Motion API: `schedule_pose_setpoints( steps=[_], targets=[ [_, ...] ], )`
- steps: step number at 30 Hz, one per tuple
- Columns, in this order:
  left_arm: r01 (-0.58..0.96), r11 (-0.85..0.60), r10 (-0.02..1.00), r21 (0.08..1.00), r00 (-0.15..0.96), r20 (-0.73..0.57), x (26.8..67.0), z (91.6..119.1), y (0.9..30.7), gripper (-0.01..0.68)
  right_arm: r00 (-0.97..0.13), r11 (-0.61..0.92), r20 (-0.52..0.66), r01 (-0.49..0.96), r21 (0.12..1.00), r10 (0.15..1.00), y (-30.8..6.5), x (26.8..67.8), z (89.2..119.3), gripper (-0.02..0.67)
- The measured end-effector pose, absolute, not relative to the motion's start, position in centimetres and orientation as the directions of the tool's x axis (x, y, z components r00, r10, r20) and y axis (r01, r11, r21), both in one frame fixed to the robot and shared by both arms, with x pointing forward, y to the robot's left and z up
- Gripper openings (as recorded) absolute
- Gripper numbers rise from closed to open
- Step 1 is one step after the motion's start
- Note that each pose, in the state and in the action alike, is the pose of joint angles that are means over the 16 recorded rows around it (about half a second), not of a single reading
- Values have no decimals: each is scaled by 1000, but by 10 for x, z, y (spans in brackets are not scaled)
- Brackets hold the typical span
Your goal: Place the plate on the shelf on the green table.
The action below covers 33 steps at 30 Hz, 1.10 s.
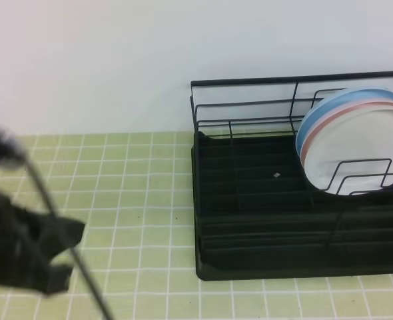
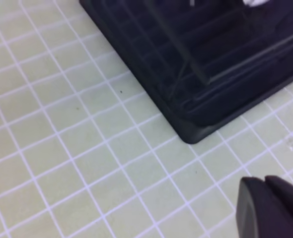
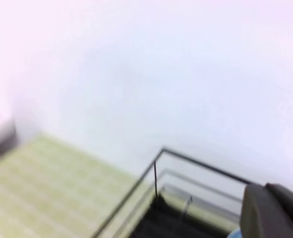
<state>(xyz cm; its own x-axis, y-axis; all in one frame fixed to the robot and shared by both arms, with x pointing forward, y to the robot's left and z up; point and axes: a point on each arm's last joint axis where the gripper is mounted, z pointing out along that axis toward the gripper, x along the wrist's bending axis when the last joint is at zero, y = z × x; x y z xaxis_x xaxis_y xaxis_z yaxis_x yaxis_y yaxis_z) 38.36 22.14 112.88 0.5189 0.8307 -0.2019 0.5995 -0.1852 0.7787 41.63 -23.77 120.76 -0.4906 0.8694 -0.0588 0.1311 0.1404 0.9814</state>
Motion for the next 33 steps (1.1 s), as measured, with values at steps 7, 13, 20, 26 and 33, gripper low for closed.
schedule_pose_setpoints(
  steps=[7, 13, 20, 26, 33],
  targets=[
    [547, -85, 840, 833, 489, -235, 357, 1103, 232, -2, -400, 50, -41, 12, 999, 915, -259, 342, 1154, -2],
    [530, -26, 842, 847, 469, -267, 345, 1085, 237, -2, -373, 80, -74, 2, 997, 925, -268, 310, 1088, -2],
    [545, -11, 842, 839, 457, -285, 342, 1074, 238, -2, -381, 123, -99, 37, 992, 919, -269, 298, 1036, -2],
    [549, -11, 842, 836, 455, -288, 342, 1072, 238, -2, -395, 132, -96, 64, 989, 913, -269, 295, 1021, -2],
    [549, -11, 842, 836, 455, -288, 342, 1072, 238, -2, -415, 140, -91, 88, 986, 905, -267, 295, 1016, -2]
  ],
)
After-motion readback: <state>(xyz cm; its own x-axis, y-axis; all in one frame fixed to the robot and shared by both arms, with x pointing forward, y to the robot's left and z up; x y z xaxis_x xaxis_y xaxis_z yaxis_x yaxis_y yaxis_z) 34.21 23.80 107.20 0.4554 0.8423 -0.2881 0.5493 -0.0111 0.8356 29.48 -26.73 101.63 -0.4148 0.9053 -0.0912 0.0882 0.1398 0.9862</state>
